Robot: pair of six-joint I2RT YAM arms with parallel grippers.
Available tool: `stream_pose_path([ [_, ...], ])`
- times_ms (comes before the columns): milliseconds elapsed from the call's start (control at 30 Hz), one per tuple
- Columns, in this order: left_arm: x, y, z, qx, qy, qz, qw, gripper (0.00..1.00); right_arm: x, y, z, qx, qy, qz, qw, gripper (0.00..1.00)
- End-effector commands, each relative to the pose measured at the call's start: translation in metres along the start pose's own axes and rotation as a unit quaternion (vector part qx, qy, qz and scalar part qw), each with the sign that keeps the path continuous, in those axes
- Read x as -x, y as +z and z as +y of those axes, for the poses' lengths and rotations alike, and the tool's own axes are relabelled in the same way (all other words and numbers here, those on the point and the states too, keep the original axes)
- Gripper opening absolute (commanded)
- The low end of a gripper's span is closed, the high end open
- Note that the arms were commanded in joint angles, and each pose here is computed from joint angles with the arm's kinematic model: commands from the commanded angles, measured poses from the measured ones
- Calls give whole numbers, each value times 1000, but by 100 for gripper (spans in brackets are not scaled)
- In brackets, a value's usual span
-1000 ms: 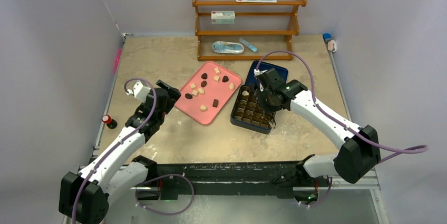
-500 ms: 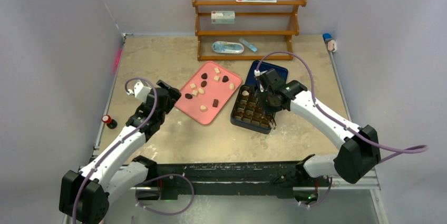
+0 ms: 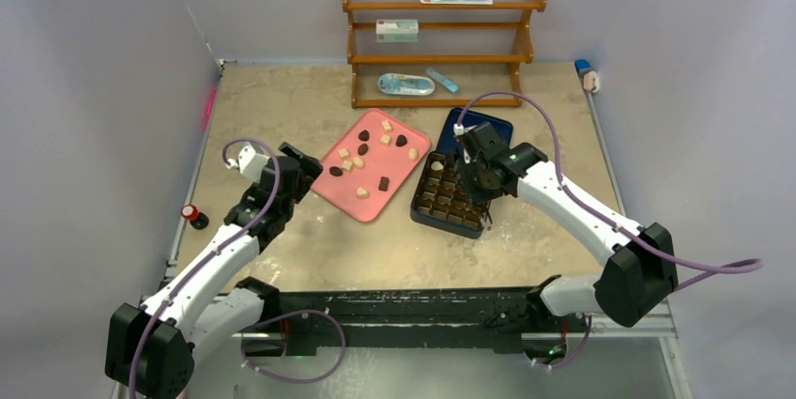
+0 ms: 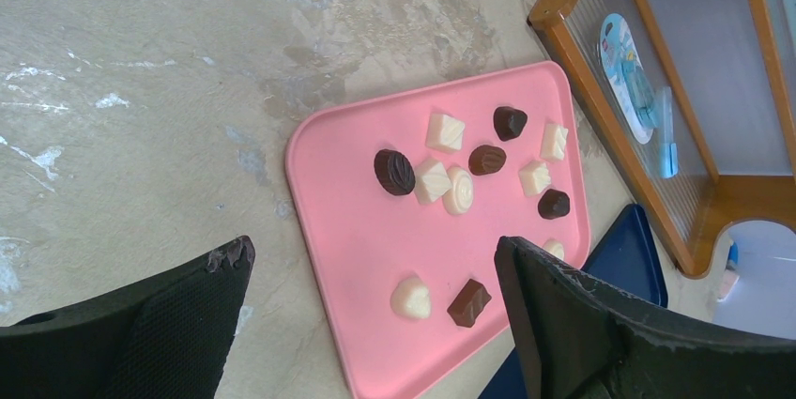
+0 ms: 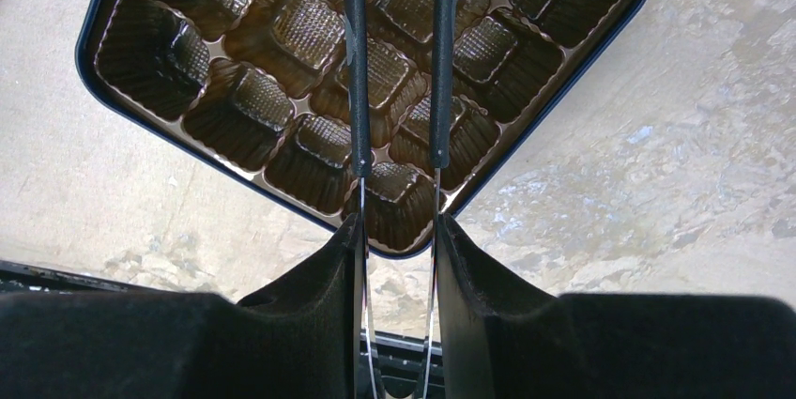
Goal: Pack the chocolate
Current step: Place the fake chocolate in the packing box.
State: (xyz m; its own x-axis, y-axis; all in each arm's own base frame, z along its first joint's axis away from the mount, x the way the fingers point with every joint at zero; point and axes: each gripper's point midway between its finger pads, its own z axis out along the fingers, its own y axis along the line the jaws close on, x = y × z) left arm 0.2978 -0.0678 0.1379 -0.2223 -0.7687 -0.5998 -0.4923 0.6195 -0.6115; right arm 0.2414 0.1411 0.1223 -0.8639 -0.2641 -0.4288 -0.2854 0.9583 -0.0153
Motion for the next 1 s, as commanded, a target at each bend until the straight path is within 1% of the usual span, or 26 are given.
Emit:
stream_pose_path([
  [0, 5, 0, -4, -6, 4, -9, 1000, 100, 2, -2, -1, 3, 10, -8, 1000, 21],
  [67, 5, 0, -3, -6, 3, -9, 1000, 100, 1, -1, 0, 4, 9, -7, 1000, 24],
  [300, 5, 0, -1, -5, 3, -9, 1000, 100, 3, -1, 2, 10, 10, -7, 1000, 24],
  [733, 7, 0, -3, -4, 4, -11, 1000, 100, 1, -1, 2, 11, 8, -3, 1000, 30],
  [967, 9, 0, -6, -6, 6, -14, 1000, 100, 2, 0, 2, 10, 8, -3, 1000, 31],
])
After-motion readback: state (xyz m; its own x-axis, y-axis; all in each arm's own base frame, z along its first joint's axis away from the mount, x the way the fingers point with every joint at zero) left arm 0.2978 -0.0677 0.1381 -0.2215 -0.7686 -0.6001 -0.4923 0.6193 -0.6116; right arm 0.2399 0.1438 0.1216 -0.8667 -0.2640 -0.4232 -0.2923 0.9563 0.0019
